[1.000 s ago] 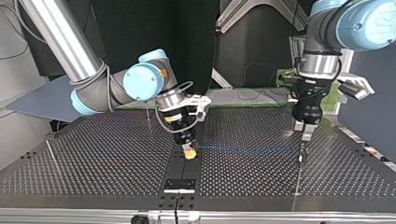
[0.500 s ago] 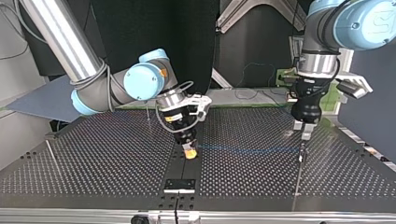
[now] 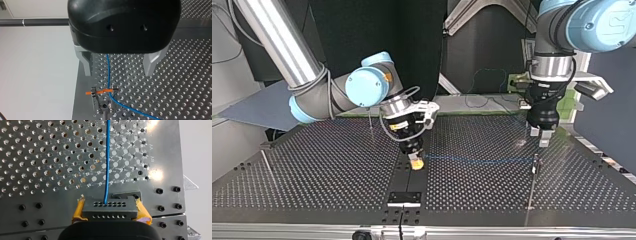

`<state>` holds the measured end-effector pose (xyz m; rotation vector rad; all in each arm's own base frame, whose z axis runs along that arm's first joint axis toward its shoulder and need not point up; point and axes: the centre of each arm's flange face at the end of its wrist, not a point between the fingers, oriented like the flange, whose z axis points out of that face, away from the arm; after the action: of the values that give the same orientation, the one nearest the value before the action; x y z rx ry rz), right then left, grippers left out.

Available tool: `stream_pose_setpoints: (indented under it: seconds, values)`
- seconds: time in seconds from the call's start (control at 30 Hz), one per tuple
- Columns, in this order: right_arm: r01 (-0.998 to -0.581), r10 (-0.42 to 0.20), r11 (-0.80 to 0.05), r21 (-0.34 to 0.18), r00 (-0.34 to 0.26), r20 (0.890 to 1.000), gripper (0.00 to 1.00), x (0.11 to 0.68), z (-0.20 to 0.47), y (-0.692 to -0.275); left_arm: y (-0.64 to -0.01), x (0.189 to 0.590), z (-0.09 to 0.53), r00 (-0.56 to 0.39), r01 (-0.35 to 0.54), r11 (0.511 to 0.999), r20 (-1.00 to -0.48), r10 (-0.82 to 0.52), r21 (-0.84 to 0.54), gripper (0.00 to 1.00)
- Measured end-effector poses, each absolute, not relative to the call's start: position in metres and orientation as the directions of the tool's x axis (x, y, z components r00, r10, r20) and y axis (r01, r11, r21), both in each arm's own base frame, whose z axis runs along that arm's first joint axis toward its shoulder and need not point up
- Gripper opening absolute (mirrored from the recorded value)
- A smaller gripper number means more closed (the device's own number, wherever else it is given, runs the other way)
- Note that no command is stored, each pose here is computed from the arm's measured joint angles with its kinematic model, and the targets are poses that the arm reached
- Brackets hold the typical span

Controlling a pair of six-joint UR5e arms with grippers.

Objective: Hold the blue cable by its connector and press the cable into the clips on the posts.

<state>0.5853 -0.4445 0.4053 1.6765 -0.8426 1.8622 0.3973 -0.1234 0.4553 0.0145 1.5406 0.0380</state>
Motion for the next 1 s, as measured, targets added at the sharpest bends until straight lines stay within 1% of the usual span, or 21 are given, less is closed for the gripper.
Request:
stream_pose_setpoints:
  seconds: [0.23,0.7,0.93,1.0]
  values:
    - [-0.716,-0.043,-0.687,-0.118,-0.123,0.992,0.00,0.585,0.405,-0.444,-0.127,0.396,0.455,0.028,-0.003,1.000,-0.999,0.016,0.016,1.00]
    - [-0.718,-0.043,-0.686,-0.119,-0.123,0.992,0.00,0.585,0.404,-0.445,-0.150,0.394,0.456,0.033,0.138,0.987,-0.996,-0.088,-0.083,1.00]
    - [-0.718,-0.045,-0.685,-0.120,-0.123,0.991,0.00,0.585,0.404,-0.446,-0.164,0.406,0.446,0.015,0.214,0.971,-0.994,-0.108,-0.103,1.00]
    - [-0.718,-0.044,-0.685,-0.120,-0.123,0.991,0.00,0.585,0.404,-0.446,-0.169,0.407,0.449,0.026,0.230,0.968,-0.994,-0.110,-0.101,1.00]
